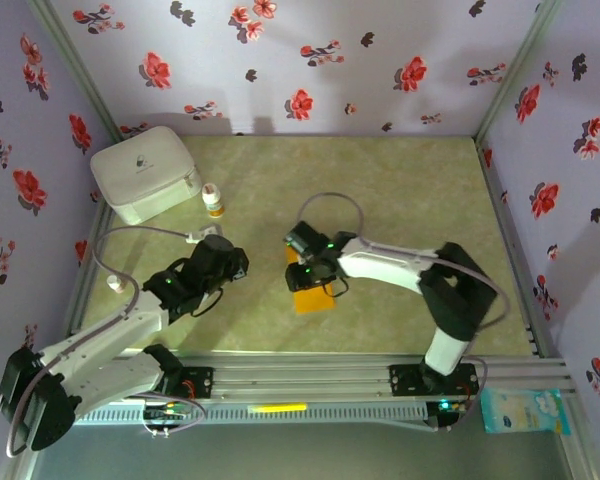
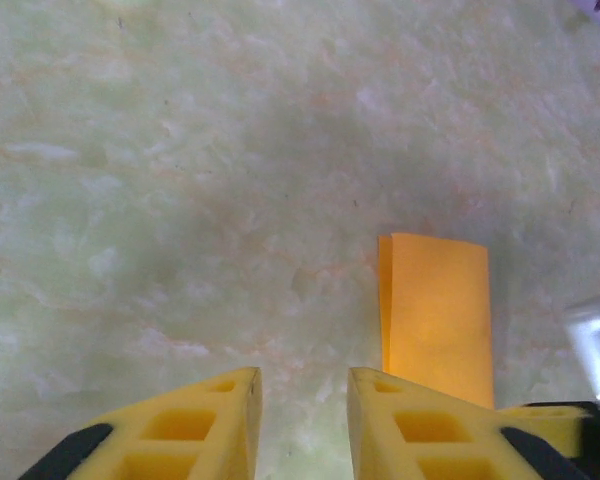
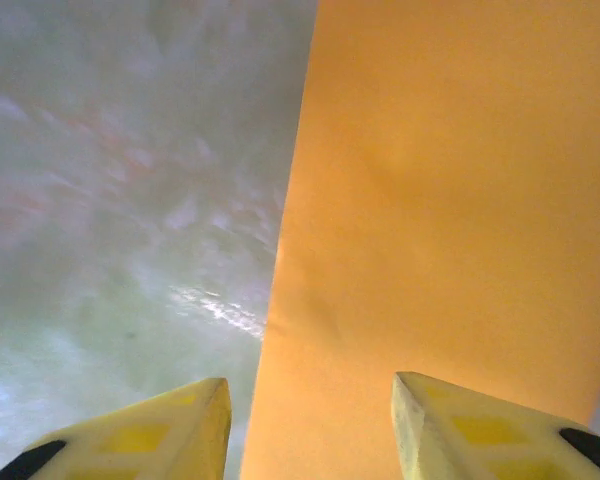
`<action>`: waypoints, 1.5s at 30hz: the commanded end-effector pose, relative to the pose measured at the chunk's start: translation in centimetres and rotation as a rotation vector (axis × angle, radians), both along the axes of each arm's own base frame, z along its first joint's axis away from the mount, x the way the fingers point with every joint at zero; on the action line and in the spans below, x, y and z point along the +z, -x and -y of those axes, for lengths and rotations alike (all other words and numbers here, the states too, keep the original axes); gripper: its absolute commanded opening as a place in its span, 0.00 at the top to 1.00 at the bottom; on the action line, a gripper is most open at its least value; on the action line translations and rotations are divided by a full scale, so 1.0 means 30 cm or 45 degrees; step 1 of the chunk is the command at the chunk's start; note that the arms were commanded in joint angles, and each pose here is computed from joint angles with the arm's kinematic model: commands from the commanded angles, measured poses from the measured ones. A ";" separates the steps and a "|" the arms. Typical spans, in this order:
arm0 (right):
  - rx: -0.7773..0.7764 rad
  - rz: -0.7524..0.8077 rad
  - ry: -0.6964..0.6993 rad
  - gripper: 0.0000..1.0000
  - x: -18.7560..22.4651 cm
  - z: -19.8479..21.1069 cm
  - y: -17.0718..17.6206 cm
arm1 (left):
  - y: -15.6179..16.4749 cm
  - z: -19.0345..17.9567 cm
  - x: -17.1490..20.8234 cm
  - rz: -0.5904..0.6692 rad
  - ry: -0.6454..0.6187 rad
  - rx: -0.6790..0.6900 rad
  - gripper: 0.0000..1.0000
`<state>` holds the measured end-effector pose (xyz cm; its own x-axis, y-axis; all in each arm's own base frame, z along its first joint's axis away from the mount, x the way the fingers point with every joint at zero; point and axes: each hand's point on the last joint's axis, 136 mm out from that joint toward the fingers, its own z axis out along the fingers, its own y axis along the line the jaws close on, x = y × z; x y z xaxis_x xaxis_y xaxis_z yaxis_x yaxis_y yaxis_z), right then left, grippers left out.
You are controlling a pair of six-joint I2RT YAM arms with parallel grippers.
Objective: Fold a paper plane with a square sheet of paper (pick it up from the middle)
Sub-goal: Turn over the paper at the center of the table, then third fold the triangle at the center of the table.
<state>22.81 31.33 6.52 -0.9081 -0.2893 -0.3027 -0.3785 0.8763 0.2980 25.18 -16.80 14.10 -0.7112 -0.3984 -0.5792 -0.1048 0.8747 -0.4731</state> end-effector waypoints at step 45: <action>-0.579 -0.427 -0.497 0.96 -0.257 0.252 -0.062 | -0.014 0.432 -0.341 -0.538 0.304 -0.415 0.68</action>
<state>25.97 25.55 1.62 -0.9823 0.1793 -0.0539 0.0832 0.6757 0.7325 25.28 -29.47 4.10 -0.9695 -0.1883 -0.1567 -0.0516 0.7823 -0.6208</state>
